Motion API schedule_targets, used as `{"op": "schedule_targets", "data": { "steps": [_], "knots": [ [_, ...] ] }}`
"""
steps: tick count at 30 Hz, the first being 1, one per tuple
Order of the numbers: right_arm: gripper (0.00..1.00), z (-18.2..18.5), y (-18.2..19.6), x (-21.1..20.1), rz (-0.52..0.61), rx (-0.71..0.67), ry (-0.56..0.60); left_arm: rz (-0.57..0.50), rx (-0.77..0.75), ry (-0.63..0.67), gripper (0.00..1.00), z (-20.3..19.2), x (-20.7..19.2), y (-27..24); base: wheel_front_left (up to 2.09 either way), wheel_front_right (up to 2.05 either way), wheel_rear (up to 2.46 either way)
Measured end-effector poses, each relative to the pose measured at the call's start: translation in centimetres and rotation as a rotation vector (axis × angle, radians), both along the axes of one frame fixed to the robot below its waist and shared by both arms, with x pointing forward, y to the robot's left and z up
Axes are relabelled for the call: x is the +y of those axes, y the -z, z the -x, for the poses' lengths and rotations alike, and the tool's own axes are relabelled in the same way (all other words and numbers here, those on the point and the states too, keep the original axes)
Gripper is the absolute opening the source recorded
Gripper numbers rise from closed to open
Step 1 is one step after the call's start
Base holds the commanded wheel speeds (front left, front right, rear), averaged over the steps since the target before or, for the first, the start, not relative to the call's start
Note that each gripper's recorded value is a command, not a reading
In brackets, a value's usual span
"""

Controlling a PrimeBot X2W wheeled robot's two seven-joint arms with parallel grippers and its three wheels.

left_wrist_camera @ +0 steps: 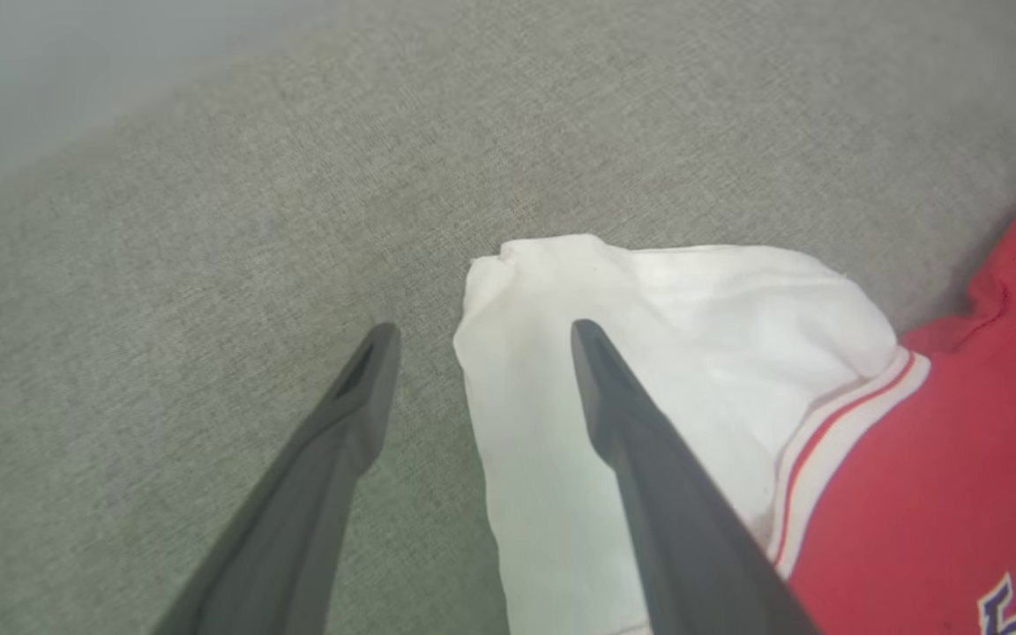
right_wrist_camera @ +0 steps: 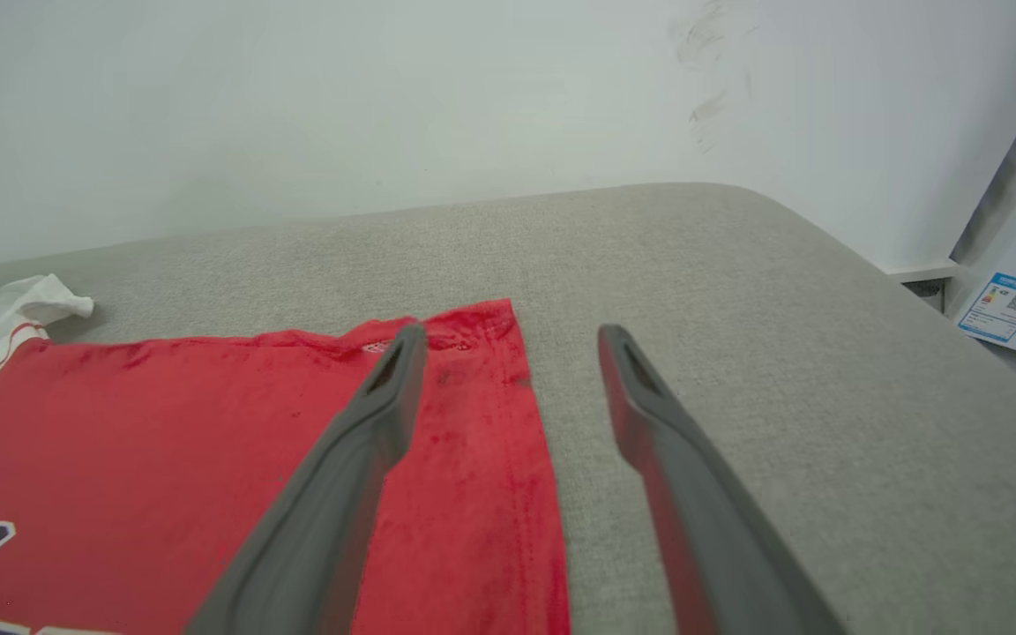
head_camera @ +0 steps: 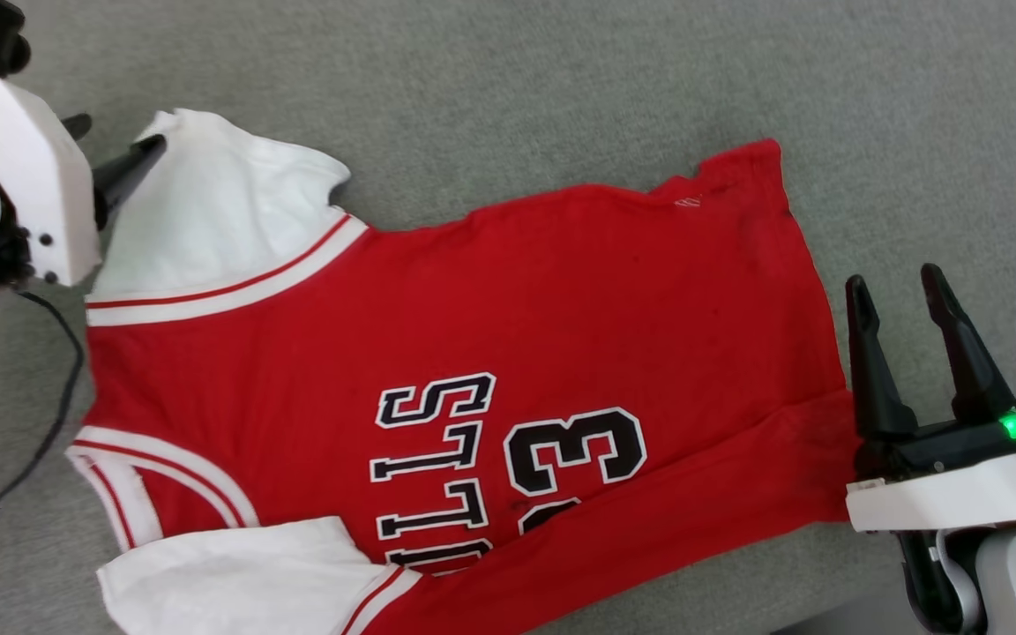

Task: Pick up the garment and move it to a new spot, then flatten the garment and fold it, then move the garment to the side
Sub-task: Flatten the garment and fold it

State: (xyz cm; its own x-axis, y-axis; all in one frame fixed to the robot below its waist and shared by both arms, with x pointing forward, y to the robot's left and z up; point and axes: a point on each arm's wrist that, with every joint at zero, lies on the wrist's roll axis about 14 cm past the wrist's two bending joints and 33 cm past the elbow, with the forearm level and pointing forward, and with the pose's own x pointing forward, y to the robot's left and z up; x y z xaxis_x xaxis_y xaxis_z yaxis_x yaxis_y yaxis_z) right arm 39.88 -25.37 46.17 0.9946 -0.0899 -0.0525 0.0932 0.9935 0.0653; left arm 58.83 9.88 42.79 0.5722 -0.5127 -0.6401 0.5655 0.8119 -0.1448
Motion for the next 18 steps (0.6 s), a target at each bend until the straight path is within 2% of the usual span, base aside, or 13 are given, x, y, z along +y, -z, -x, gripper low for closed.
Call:
{"op": "schedule_targets", "data": {
  "steps": [5, 13, 14, 16, 18],
  "knots": [
    [1.0, 0.0, 1.4, -0.6, -0.007, 0.039, 0.032, -0.022, 0.126, 0.003, 1.0, -0.8, -0.2, 2.7, 0.0, 0.0, 0.0],
    [1.0, -0.5, 2.6, -0.8, -0.007, 0.066, 0.048, -0.066, 0.207, -0.008, 1.0, -1.7, -0.1, 5.6, 0.0, 0.0, 0.0],
    [1.0, -0.6, 2.7, -0.8, -0.005, 0.069, 0.046, -0.073, 0.221, 0.0, 0.57, -1.5, -0.2, 5.8, 0.0, 0.0, 0.0],
    [1.0, -0.6, 2.8, -0.7, 0.0, 0.073, 0.042, -0.073, 0.239, 0.009, 0.0, -1.2, -0.3, 5.9, 0.0, 0.0, 0.0],
    [1.0, -0.8, 2.7, -0.6, 0.002, 0.068, 0.04, -0.067, 0.235, 0.014, 0.0, -1.0, -0.4, 5.7, 0.0, 0.0, 0.0]
  ]
}}
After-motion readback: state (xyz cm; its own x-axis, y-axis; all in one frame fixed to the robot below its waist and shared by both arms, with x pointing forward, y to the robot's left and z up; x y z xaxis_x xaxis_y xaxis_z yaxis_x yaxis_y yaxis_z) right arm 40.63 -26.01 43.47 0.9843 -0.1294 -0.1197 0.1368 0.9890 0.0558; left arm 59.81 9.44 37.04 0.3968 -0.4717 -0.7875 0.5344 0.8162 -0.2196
